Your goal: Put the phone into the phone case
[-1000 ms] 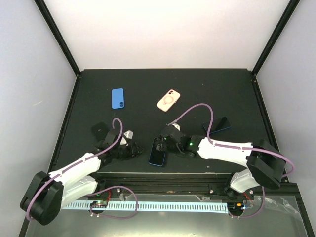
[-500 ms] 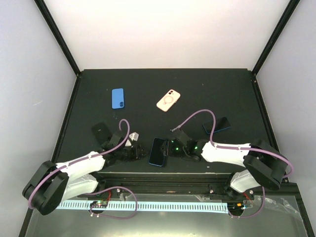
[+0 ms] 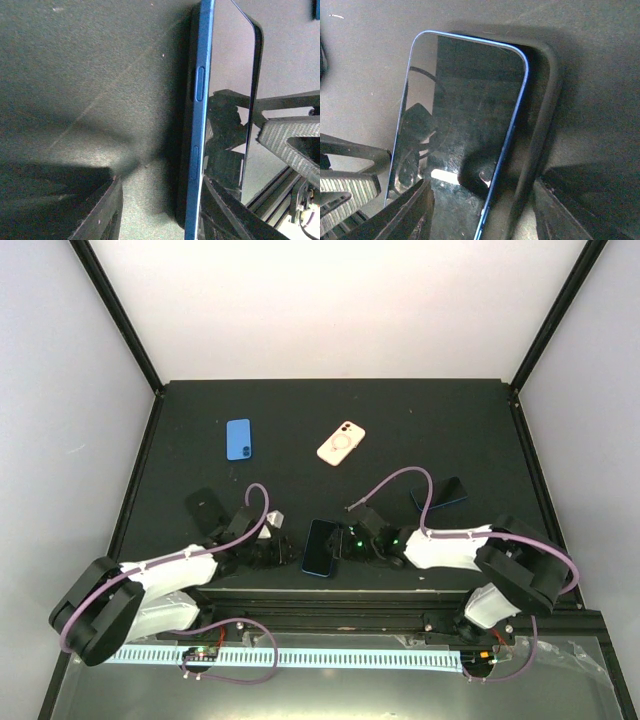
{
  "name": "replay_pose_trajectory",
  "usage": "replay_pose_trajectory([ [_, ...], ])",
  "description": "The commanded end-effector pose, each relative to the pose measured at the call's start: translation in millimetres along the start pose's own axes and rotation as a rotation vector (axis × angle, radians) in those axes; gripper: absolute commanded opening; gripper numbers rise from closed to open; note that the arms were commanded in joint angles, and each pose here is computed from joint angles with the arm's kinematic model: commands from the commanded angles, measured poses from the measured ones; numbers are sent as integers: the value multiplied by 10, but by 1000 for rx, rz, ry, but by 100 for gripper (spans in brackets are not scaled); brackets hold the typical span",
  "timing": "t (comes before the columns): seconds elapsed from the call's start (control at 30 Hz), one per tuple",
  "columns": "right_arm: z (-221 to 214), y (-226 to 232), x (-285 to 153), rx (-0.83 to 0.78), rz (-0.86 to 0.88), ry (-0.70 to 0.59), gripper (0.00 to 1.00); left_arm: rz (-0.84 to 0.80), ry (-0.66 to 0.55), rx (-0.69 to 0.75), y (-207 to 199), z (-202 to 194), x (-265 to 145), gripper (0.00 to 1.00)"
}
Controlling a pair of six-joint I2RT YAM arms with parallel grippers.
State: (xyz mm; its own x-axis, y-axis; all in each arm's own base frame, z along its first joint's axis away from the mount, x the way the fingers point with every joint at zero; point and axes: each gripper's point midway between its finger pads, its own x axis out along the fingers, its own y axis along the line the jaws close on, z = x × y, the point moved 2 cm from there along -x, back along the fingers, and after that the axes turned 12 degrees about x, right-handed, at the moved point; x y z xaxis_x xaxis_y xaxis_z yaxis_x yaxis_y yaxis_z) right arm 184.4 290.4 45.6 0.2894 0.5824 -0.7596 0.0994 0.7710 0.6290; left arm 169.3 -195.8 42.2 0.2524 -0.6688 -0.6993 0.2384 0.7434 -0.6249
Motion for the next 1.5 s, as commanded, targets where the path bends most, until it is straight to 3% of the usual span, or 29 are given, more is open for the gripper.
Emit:
replay_pose_trajectory([
  [0.0, 35, 109, 58, -16, 43, 3, 55, 5, -14, 24, -90, 74, -4, 44],
  [0.6, 103, 60, 103, -14, 47, -3, 30, -16, -15, 48, -231, 95, 96, 29],
  [0.77, 99, 52, 94, -9, 53, -4, 26, -12, -15, 65, -298, 133, 147, 20],
  [0.87, 95, 53, 93, -9, 57, -2, 25, 9, -19, 81, -313, 157, 186, 15],
  [1.17, 126, -15, 145, -18, 67, 15, 32, 80, -1, 101, -273, 149, 298, 11],
  [1.47, 100, -84, 134, -17, 58, 19, 37, 156, -34, 81, -212, 237, 194, 23],
])
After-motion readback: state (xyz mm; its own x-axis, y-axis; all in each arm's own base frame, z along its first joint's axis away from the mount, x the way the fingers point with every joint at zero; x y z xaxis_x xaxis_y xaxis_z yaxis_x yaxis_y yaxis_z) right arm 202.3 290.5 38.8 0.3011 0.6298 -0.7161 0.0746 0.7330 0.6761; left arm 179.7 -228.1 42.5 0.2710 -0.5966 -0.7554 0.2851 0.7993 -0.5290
